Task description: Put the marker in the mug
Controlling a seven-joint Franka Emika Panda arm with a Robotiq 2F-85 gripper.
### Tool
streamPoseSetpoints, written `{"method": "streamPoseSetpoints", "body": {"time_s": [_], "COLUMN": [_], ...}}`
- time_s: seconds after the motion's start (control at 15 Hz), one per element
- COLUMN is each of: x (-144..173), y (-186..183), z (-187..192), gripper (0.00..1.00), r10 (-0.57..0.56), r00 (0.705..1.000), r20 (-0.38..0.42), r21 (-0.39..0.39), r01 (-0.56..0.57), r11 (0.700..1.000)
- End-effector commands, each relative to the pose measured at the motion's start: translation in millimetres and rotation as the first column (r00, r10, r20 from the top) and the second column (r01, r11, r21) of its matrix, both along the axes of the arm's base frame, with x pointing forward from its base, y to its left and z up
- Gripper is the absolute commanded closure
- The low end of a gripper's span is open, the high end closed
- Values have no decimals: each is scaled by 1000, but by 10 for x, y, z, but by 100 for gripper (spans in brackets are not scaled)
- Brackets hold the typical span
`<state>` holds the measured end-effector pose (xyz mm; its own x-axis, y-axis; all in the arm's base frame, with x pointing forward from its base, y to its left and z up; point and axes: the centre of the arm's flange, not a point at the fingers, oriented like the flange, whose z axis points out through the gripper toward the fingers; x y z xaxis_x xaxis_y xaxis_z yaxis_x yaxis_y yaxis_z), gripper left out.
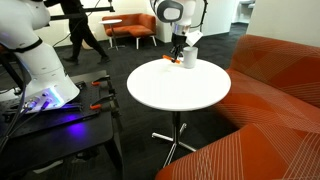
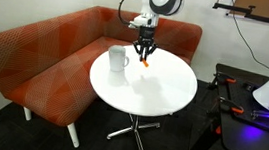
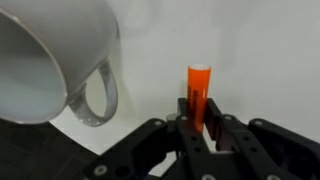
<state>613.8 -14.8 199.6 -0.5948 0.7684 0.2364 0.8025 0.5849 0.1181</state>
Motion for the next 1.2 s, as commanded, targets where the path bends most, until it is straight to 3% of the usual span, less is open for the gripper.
{"method": "streamPoseSetpoints", "body": {"time_s": [0.0,0.2,0.47,0.73,0.93,1.13], "x": [-52,-59,-11,46,89,125], "y": [-96,-103,87,55,-23,-53], "z": [207,246,427,488,399,322], "gripper": [95,95,95,95,95,95], "r10": [146,218,220,118,-8,-96], "r00": [989,976,974,992,1000,995], "r20": [-12,11,55,44,-3,-29], "r21": [79,152,287,414,415,458], "r01": [-144,-217,-226,-125,8,98], "r11": [986,964,931,901,910,883]}}
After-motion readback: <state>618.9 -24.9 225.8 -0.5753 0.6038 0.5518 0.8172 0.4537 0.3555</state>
